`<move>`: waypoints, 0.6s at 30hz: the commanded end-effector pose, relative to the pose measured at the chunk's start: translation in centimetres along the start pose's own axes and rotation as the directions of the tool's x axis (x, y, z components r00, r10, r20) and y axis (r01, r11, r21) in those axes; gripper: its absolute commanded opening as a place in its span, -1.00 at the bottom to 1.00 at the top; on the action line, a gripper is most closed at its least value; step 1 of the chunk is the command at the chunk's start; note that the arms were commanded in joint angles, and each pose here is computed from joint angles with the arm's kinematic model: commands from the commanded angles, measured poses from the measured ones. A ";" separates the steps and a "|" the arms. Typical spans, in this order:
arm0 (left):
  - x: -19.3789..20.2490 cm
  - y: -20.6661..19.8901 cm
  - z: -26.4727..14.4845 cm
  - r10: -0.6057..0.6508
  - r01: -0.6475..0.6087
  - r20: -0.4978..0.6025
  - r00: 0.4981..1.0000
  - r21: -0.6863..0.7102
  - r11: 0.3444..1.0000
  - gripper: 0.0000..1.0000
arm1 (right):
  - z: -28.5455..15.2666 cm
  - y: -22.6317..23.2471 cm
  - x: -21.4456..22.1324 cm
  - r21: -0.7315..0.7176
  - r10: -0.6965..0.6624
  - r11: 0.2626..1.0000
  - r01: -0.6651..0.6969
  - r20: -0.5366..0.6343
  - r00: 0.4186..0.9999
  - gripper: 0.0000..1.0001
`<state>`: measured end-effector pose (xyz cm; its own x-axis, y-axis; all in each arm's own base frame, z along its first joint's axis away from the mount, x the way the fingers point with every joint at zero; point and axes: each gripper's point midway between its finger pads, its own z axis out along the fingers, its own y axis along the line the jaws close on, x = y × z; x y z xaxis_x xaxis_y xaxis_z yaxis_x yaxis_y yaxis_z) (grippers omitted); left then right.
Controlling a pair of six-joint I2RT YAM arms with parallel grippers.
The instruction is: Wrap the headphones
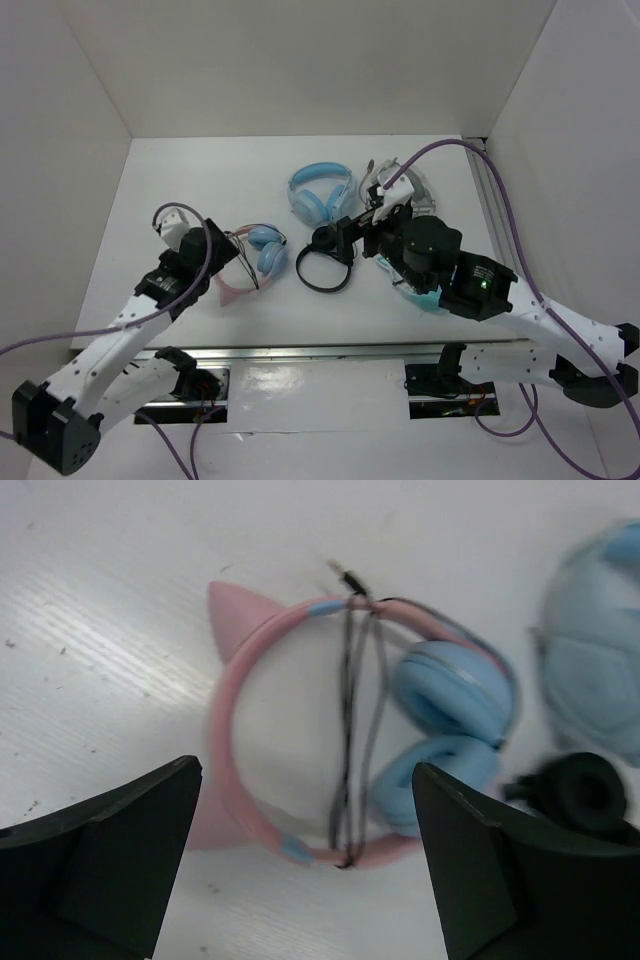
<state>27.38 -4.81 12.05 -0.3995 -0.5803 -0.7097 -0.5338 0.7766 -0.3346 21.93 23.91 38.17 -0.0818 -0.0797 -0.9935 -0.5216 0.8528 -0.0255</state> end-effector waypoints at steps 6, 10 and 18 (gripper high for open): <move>-8.6 -4.1 -13.3 -0.031 -0.013 0.118 0.993 0.358 0.934 1.00 | -1.0 -1.3 1.2 0.151 0.196 0.972 -0.180 -0.099 0.976 1.00; -7.3 -2.5 -16.6 0.128 -0.163 0.106 0.986 0.457 0.874 1.00 | -2.9 -1.1 2.4 0.079 0.247 0.968 -0.239 -0.115 0.962 1.00; -5.9 1.4 -22.6 0.103 -0.176 0.149 0.983 0.651 0.739 1.00 | -5.2 -1.0 6.7 0.052 0.317 0.948 -0.313 -0.194 0.928 1.00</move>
<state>14.23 -5.25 29.94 -0.3080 -0.5027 -0.8077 0.0586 0.8374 -0.5435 18.37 19.93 33.87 -0.3438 0.0863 -0.9351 -0.4370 0.8667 0.2407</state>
